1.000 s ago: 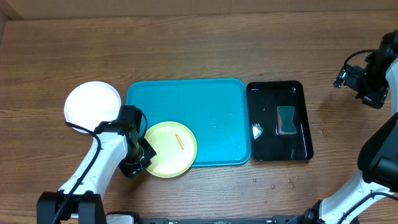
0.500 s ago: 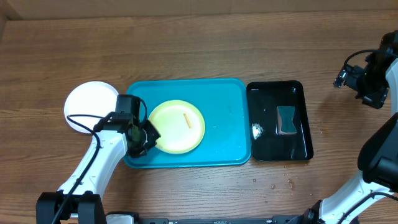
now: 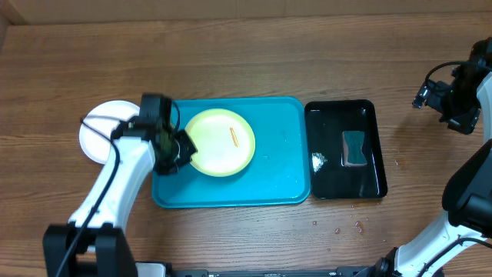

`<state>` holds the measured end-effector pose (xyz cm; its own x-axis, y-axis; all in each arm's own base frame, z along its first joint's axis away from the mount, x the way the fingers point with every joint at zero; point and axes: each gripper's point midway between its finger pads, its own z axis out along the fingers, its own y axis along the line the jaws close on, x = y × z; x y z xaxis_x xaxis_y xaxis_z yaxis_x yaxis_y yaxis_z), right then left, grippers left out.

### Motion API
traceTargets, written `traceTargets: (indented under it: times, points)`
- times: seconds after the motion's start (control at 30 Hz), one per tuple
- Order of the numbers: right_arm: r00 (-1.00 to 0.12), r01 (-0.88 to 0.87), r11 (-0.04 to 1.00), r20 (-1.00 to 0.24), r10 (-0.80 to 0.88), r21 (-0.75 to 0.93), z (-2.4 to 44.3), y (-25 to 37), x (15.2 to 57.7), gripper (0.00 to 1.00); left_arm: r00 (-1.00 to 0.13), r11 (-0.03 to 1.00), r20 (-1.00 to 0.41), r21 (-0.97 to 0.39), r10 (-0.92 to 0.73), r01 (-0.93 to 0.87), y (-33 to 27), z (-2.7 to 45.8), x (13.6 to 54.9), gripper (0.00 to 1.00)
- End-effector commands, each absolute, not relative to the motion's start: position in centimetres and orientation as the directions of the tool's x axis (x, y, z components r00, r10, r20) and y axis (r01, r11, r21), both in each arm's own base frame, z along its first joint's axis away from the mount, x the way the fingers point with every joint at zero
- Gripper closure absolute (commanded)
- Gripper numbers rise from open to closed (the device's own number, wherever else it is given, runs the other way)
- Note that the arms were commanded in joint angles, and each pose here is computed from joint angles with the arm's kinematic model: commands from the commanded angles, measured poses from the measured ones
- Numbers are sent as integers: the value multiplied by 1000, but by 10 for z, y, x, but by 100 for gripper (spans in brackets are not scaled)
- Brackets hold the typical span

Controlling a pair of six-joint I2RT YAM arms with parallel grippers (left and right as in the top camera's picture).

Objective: Clean dirty plates on tray and stack at the side
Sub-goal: 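Slide the yellow plate right onto the teal tray center with the left gripper, then reach the right gripper into the black tray and grasp the sponge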

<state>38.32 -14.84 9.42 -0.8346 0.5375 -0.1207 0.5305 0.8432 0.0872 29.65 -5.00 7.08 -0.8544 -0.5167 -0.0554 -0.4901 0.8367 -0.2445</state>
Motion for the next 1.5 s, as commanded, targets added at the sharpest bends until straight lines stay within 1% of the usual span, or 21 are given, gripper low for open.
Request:
traceTargets:
  times: [0.0,0.23,0.4,0.47,0.63,1.47]
  points:
    - [-827,527,845,-169,535,97,111,-150,389,0,-898,891,-80,-191,-432,-412,-56,77,322,96]
    - [-827,527,845,-169,535,97,111,-150,389,0,-935,926,-35,-155,-354,-345,-83,55,329,96]
    - [-827,527,845,-169,535,97,111,-150,389,0,-949,949,-48,-60,-311,-309,-84,40,326,96]
    - [-828,527,845,-169,535,97,111,-149,389,0,-952,953,-40,-42,-303,-302,-85,36,325,96]
    - [-827,527,845,-169,535,97,111,-150,389,0,-954,954,-17,-29,-300,-300,-86,27,323,96]
    - [-827,527,845,-169,535,97,111,-150,389,0,-962,962,-17,-32,-273,-273,-94,26,321,96]
